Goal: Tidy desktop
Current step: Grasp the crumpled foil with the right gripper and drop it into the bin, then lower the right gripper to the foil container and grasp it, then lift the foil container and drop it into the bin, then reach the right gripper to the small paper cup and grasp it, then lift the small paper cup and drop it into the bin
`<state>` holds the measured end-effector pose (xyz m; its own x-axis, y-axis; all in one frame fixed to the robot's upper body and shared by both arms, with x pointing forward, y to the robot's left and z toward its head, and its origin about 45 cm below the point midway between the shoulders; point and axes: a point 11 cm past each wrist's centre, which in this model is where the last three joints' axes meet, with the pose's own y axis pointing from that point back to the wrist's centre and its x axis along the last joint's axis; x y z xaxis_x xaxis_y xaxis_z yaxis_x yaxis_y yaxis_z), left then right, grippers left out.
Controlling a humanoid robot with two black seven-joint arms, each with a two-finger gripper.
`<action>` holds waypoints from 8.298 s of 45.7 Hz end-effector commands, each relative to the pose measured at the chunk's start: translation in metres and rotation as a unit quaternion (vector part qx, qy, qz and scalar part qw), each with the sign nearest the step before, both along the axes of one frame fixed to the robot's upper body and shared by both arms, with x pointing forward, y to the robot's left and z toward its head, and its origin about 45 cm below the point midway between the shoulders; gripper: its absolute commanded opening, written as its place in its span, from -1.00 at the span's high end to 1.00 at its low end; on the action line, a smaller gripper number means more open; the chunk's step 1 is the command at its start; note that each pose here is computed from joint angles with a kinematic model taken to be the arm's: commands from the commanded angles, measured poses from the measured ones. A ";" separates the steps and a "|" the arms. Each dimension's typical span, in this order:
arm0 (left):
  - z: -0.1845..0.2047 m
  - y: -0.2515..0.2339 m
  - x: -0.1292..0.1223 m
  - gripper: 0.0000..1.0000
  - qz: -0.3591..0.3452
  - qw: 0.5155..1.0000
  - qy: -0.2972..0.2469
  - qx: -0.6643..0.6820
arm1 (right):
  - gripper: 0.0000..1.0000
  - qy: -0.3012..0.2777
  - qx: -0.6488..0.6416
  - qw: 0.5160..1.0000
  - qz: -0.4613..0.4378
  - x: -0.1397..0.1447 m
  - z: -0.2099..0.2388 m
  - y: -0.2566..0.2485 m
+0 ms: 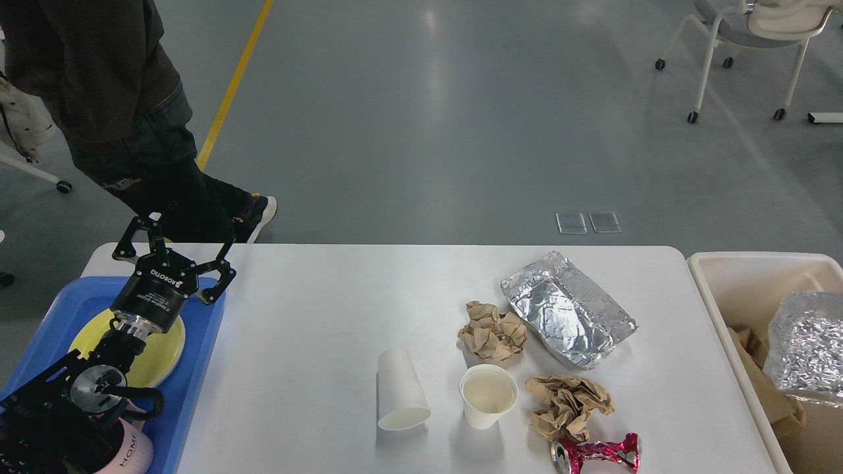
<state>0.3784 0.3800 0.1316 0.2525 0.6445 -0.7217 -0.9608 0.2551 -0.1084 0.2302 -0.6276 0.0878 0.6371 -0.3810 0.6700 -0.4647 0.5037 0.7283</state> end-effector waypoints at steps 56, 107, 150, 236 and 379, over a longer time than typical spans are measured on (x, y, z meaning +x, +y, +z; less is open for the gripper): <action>0.000 0.001 0.000 -1.00 0.001 1.000 0.000 0.000 | -1.00 0.109 0.271 0.896 0.336 0.104 0.388 0.274; 0.000 0.000 0.000 -1.00 0.000 1.000 0.000 0.000 | 1.00 0.016 0.318 0.947 -0.048 0.108 -0.030 0.277; 0.000 0.000 0.000 -1.00 0.001 1.000 0.000 -0.001 | 1.00 0.026 0.239 0.955 0.175 0.153 0.349 0.202; 0.000 0.000 0.000 -1.00 0.000 1.000 0.000 0.000 | -1.00 -0.020 0.200 0.979 0.035 0.073 0.121 0.117; 0.000 0.000 0.000 -1.00 0.000 1.000 0.000 0.000 | 1.00 0.085 0.203 0.924 0.312 0.151 0.384 0.261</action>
